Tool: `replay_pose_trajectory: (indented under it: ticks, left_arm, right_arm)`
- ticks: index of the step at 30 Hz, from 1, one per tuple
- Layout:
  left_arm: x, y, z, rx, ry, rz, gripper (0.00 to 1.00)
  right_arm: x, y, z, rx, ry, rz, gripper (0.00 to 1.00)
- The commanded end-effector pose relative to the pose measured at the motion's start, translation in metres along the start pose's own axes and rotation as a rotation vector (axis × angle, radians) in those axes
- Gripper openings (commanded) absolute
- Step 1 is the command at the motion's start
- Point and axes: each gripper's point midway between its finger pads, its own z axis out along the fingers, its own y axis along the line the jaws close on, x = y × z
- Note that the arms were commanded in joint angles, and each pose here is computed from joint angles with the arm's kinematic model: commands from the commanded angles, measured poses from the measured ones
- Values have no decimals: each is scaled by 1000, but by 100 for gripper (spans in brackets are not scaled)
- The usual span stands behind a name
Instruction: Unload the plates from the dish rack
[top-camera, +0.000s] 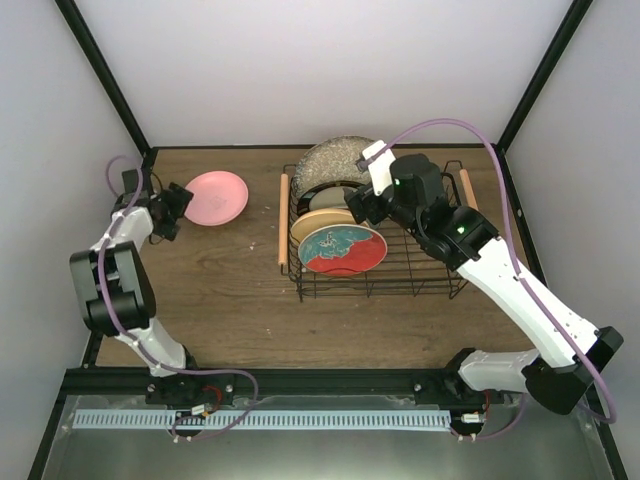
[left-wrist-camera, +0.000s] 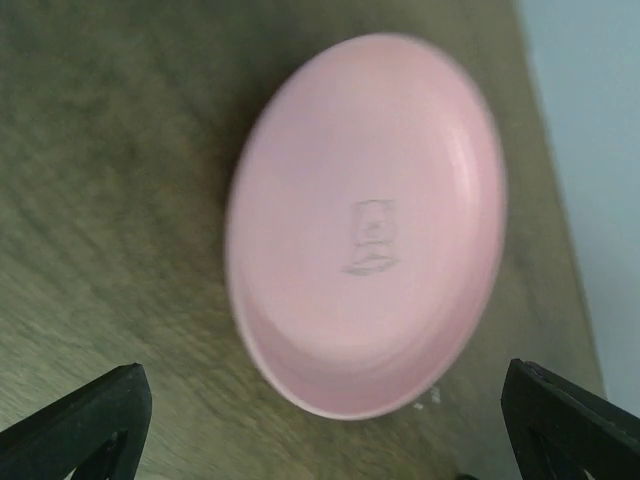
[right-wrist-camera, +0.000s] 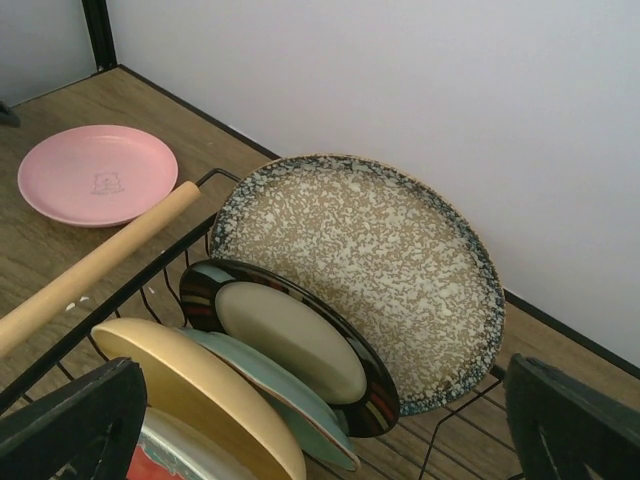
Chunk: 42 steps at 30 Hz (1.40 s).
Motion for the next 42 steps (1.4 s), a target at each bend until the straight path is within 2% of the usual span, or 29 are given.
replay_pose_trajectory:
  ticks: [1,3,6,8,9,10,11,13,15,18,22,27,34,42]
  left_arm:
    - [-14,-45,-44,140,-102,158,97]
    - [-16,-81,-65,250,-140,286,96]
    - [0,-151,-108,448,-198,577,95]
    - [38,-199,-139,619,-198,827,94]
    - [73,-224,-160,726,-189,1022,94]
    - [99,-234,-171,798,-154,1128,94]
    - [130,-245,-186,862,-160,1322,94]
    - [196,-246,-200,979,-87,1590,94]
    - [242,-239,-204,1032,-12,1762,94]
    - [292,-220,-204,1074,96,1938,91]
    - [327,-192,-199,1093,140,2172,86]
    - [350,-167,-185,1074,177,2360,75]
    - [364,-162,-160,1047,242,2383,65]
    - [371,-164,-134,989,249,2403,61]
  right_arm:
    - [-19,-8,-9,-5,-63,43,100]
    - [-18,-9,-7,0,-66,46,100]
    - [-21,-16,-6,31,-82,64,100]
    - [-25,-26,-7,61,-105,93,100]
    - [-26,-33,-8,82,-115,113,100]
    - [-28,-38,-8,99,-126,125,100]
    - [-27,-44,-8,116,-132,137,100]
    - [-25,-53,-7,141,-137,156,100]
    - [-25,-59,-7,155,-140,169,100]
    - [-24,-64,-10,169,-141,178,100]
    - [-22,-68,-19,186,-151,186,100]
    - [-13,-72,-29,206,-144,200,100]
    - [-6,-76,-40,227,-137,216,100]
    - [3,-77,-43,236,-122,229,100]
